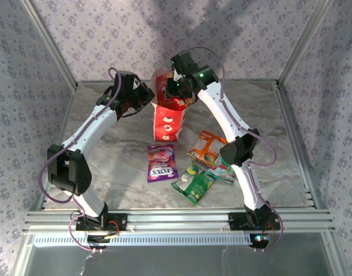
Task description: Place the snacks into the paper bag
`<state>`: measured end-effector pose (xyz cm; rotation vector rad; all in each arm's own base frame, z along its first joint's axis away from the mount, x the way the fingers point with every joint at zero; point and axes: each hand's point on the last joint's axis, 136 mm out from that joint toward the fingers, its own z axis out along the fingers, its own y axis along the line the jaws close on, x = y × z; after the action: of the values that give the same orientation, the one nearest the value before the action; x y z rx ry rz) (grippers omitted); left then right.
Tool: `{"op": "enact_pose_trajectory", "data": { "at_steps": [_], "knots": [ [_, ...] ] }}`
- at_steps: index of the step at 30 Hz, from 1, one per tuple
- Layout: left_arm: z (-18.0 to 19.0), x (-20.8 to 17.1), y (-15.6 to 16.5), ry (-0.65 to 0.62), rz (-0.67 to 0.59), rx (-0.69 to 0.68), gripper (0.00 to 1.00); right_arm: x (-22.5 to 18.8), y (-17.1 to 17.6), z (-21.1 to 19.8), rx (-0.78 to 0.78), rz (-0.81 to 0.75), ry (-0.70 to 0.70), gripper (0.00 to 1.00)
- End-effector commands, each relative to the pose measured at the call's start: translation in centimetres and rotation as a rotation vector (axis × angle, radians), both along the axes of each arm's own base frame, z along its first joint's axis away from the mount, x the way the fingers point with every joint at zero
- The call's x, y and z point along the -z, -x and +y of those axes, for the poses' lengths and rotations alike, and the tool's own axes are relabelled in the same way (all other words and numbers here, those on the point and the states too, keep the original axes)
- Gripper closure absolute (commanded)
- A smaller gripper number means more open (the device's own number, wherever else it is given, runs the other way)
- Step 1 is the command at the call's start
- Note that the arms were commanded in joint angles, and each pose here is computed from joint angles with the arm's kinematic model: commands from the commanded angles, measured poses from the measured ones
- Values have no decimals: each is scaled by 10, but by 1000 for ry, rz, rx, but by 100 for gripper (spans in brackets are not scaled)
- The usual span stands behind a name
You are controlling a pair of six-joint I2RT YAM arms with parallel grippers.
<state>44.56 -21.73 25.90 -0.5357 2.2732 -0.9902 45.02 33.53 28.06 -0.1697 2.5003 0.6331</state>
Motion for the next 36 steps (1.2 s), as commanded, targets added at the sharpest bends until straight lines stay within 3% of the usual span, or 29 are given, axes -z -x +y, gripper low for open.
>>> {"op": "enact_pose_trajectory", "data": {
  "at_steps": [1, 4, 21, 36],
  "knots": [
    [-12, 15, 9, 14, 59, 44, 96, -41, 4, 27, -61, -68, -155, 73],
    [-12, 16, 9, 14, 60, 45, 96, -46, 7, 32, -79, -70, -180, 68],
    [-2, 9, 9, 8, 50, 26, 95, -82, 24, -10, -67, -201, -38, 71],
    [6, -1, 5, -41, 42, 36, 95, -91, 53, -35, -107, -239, 62, 64]
  ]
}}
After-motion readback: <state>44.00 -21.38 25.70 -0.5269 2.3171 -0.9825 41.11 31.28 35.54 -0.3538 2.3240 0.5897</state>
